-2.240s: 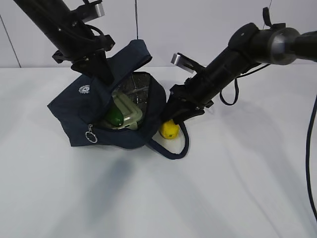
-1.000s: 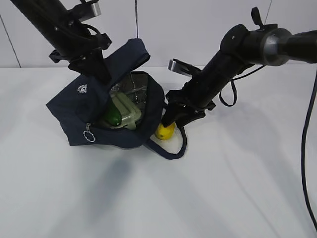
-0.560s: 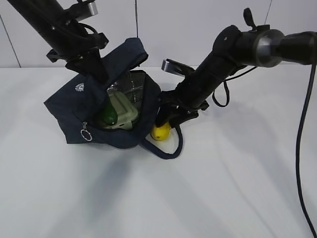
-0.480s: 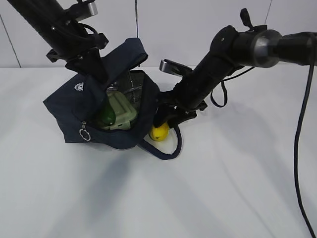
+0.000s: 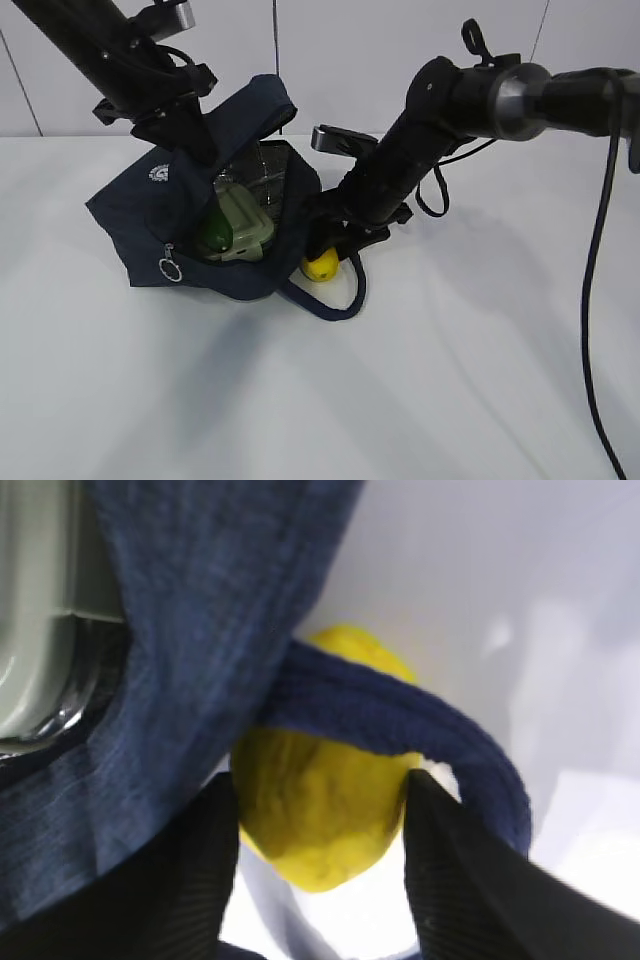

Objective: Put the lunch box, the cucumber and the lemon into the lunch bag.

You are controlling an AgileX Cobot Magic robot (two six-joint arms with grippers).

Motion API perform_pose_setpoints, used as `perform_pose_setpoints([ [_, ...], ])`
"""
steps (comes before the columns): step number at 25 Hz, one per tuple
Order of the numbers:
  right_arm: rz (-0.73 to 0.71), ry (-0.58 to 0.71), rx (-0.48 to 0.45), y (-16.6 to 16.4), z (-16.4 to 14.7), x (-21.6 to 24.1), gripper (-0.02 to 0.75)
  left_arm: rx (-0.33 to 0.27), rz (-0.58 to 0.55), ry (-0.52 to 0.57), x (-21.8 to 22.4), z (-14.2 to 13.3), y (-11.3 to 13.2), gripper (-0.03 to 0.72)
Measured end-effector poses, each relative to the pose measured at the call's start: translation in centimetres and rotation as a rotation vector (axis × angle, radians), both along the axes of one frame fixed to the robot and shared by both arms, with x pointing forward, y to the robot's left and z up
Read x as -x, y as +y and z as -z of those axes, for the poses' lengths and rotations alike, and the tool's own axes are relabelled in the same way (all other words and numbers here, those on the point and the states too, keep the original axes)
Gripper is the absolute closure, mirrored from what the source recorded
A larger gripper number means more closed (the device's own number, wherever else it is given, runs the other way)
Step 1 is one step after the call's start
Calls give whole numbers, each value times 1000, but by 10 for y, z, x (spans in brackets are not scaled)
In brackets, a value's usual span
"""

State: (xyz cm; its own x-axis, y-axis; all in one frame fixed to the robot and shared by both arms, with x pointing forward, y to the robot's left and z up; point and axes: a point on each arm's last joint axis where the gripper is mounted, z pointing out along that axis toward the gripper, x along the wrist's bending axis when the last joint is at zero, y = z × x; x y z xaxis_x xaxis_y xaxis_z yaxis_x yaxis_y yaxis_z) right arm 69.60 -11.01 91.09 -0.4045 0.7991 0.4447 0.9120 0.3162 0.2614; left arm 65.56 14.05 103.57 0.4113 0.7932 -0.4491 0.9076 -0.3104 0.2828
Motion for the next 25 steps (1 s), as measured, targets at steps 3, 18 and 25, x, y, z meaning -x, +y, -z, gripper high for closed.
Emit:
perform_pose_setpoints([
  [3, -1, 10, 1, 3, 5, 1, 341, 0, 0, 0, 0, 0, 0, 673],
  [18, 10, 28, -23, 7, 12, -1, 415, 0, -2, 0, 0, 0, 1, 673],
  [25, 2, 34, -14, 5, 12, 0, 455, 0, -2, 0, 0, 0, 1, 673],
])
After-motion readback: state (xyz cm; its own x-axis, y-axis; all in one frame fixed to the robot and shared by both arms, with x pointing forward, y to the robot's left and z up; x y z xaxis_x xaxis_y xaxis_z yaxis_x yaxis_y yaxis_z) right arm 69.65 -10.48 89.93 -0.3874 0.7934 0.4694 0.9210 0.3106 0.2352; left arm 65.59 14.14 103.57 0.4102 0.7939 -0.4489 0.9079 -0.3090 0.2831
